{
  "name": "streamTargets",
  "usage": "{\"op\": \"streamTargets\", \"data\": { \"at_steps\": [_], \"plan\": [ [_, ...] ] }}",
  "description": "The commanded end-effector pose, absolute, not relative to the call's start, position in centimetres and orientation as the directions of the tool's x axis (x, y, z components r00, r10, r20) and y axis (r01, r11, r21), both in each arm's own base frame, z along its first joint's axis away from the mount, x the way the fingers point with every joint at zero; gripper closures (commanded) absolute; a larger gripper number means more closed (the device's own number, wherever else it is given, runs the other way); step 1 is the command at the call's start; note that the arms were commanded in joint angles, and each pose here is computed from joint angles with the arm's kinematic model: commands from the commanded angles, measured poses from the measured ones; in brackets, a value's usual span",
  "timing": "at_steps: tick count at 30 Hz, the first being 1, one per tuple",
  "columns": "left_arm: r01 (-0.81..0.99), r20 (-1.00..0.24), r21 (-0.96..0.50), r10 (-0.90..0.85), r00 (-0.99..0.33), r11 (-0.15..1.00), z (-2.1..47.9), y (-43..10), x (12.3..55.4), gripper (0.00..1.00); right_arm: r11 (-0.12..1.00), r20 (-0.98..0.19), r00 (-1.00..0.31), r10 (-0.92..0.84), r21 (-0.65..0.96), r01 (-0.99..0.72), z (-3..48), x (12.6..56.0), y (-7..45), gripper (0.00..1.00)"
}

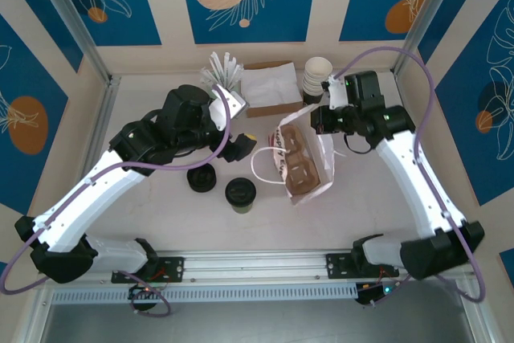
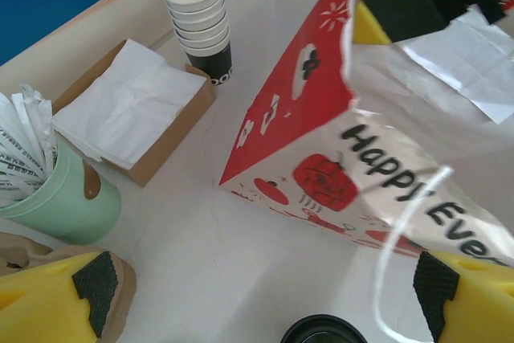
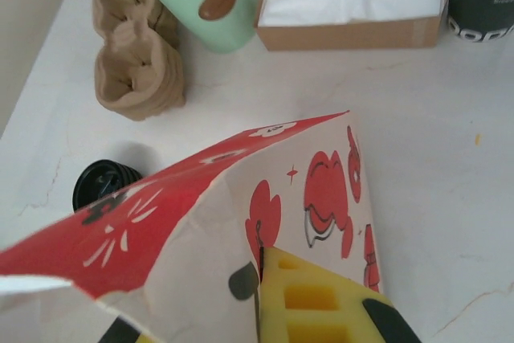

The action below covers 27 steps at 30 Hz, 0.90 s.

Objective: Pack the takeout coffee

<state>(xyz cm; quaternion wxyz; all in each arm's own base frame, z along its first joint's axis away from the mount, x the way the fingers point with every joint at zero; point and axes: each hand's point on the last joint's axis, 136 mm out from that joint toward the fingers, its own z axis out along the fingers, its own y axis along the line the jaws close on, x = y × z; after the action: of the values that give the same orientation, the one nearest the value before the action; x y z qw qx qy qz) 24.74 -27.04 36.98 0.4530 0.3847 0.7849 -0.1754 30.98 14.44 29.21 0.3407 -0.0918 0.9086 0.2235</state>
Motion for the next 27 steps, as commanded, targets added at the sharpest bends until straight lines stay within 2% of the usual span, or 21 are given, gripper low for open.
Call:
{"op": "streamTargets", "data": {
  "at_steps": [1,6,11,18,27],
  "plan": [
    [0.742,-0.865,0.079,0.416,-0.282,0.666,37.9,-26.8,25.5,0.03,0.896,-0.751,-0.660,0.035,0.316,-0.313,30.8,31.4,14.1,1.00],
    [0.744,-0.865,0.075,0.415,-0.283,0.664,37.8,-27.4,25.9,0.03,0.910,-0.780,-0.623,0.066,0.303,-0.283,31.2,30.3,13.2,1.00],
    [0.746,-0.866,0.060,0.407,-0.292,0.663,37.8,-28.0,26.3,0.03,0.917,-0.746,-0.657,0.112,0.333,-0.222,30.9,29.8,12.6,1.00],
    [0.732,-0.865,0.040,0.391,-0.316,0.680,37.4,-28.3,26.8,0.02,0.902,-0.560,-0.769,0.309,0.429,0.049,29.0,29.2,10.7,1.00],
    [0.715,-0.855,0.012,0.378,-0.356,0.699,35.5,-28.4,27.1,0.00,0.782,-0.319,-0.789,0.525,0.547,0.299,25.5,30.3,9.1,0.97]
  ]
}}
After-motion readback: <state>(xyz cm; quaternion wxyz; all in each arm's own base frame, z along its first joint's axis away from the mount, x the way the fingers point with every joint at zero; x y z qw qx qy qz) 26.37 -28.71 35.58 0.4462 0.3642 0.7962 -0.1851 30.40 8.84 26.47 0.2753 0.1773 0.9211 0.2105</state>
